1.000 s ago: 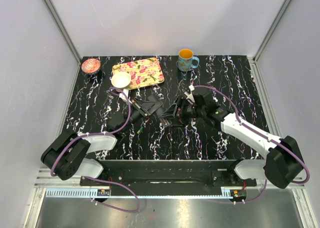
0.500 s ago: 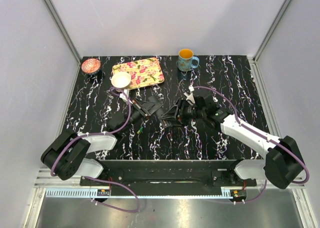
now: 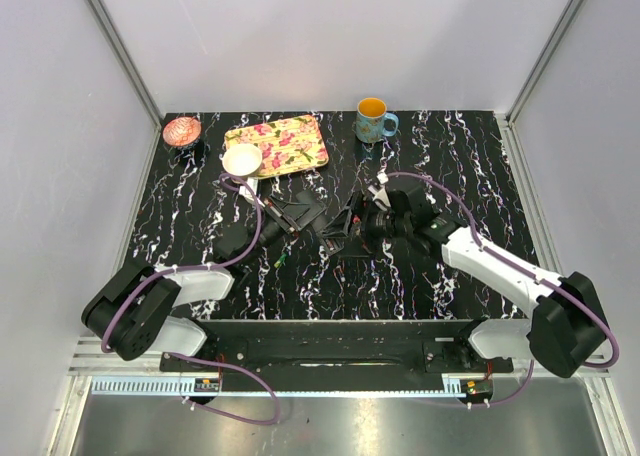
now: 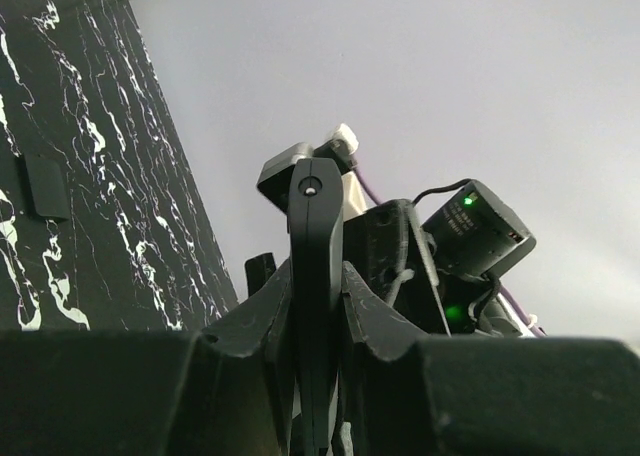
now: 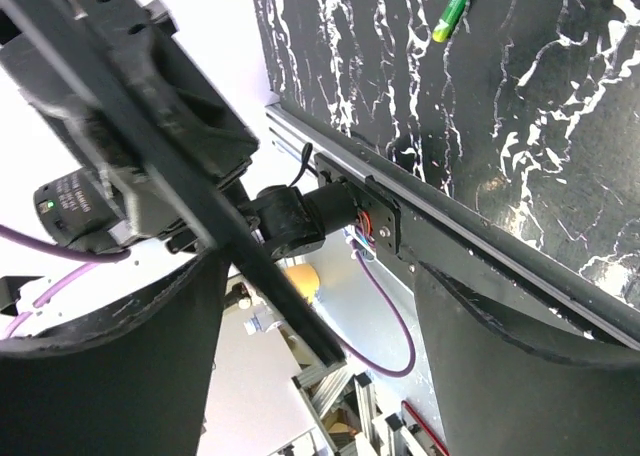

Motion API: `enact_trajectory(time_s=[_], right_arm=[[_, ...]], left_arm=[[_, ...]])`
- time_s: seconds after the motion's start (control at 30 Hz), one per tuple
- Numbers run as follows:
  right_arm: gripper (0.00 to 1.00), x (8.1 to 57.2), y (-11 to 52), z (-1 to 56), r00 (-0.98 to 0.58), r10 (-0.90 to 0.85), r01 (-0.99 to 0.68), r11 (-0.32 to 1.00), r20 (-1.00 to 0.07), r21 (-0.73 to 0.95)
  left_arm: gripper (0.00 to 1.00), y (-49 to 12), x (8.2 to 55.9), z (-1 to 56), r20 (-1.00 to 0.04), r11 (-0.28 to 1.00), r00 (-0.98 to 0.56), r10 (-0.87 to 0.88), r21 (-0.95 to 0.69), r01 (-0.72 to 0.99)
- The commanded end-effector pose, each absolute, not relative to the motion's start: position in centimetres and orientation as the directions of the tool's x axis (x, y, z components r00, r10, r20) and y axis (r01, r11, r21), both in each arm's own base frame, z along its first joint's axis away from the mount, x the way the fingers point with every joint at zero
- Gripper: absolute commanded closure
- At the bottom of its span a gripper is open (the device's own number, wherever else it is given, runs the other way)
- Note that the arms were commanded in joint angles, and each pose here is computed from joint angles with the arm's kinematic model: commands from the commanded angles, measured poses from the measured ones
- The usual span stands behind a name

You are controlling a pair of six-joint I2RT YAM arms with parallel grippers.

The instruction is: Load the batteries into the remote control

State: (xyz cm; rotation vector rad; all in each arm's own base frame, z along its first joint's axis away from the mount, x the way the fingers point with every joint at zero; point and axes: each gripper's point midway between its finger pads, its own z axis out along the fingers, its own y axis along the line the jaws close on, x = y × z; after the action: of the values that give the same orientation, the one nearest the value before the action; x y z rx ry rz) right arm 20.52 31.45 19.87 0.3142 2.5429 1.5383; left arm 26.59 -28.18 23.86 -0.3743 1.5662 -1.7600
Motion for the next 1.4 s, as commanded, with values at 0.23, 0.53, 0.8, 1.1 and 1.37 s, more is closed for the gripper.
enact_trajectory(time_s=[0.23,0.53,0.8,1.1,1.37], right_arm=[[0.11,21.9,28.1,28.9,-0.892,0.233,-0.206,0.551,-0.387,0.809],[0.25,28.2,17.2,19.2,-0.688,0.162,-0.041,0.965,-0.707,0.260],[0.40,35.2,19.5,12.5,-0.728,-0.049,-0.108,0.993,-0.684,0.044],[0.53,41.4,21.6,7.0,-0.774,-0.121,-0.151,0.988,-0.622,-0.003],[0.45,42.9,21.2,4.3,-0.801,-0.147,-0.193,0.981,-0.580,0.019]], left_arm=[[1.00,-27.1,26.9,28.1,-0.272,-0.042,-0.648,-0.711,-0.904,0.425],[1.00,-25.1,25.0,23.6,-0.229,-0.005,-0.777,-0.586,-0.958,0.286],[1.00,-22.7,21.6,20.8,-0.287,0.122,-0.758,-0.586,-0.956,0.267],[1.00,-22.6,20.6,22.8,-0.347,0.118,-0.749,-0.565,-0.932,0.343],[1.00,-22.7,20.1,22.0,-0.316,0.077,-0.775,-0.548,-0.941,0.330]])
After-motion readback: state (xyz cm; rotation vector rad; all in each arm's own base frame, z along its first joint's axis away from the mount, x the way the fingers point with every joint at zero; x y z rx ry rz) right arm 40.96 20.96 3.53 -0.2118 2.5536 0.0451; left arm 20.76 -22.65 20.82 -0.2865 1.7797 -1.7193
